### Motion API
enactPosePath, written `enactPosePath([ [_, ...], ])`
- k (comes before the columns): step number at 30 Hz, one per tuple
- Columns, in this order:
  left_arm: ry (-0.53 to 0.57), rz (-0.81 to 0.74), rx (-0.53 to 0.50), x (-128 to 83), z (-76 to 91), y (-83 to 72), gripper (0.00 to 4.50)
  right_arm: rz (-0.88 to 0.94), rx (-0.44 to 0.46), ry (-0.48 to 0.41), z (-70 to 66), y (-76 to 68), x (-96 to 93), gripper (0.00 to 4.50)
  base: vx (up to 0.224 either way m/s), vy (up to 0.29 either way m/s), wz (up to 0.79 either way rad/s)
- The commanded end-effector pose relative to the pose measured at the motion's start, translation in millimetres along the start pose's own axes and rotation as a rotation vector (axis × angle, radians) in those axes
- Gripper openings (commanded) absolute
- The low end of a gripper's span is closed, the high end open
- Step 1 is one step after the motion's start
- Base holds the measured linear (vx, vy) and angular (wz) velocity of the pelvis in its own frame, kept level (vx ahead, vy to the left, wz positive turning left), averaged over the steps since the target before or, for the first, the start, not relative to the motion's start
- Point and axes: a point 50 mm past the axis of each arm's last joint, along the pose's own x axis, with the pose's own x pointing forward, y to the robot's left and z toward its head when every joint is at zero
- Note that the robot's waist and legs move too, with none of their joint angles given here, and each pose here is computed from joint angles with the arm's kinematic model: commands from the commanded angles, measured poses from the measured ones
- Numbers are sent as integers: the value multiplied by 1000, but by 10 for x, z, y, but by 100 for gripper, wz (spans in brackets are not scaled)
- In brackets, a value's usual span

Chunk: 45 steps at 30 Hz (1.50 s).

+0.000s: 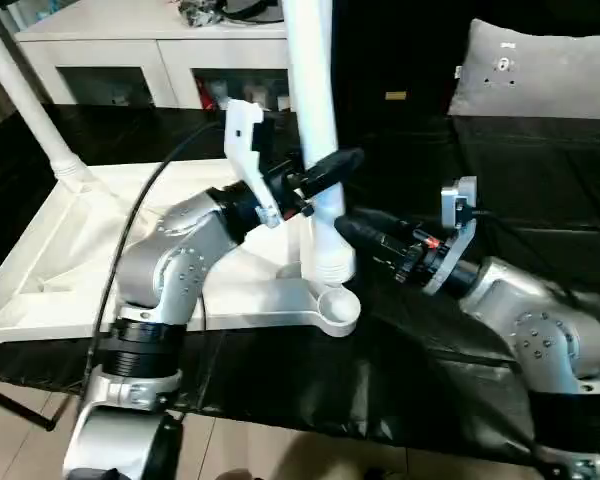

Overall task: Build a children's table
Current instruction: Pick table leg

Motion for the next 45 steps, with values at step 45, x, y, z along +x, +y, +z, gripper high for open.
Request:
enactPosePath([
  [45, 101, -428, 15, 110, 128, -403, 186, 267, -84, 278, -88, 25, 119, 235, 0, 0, 0],
])
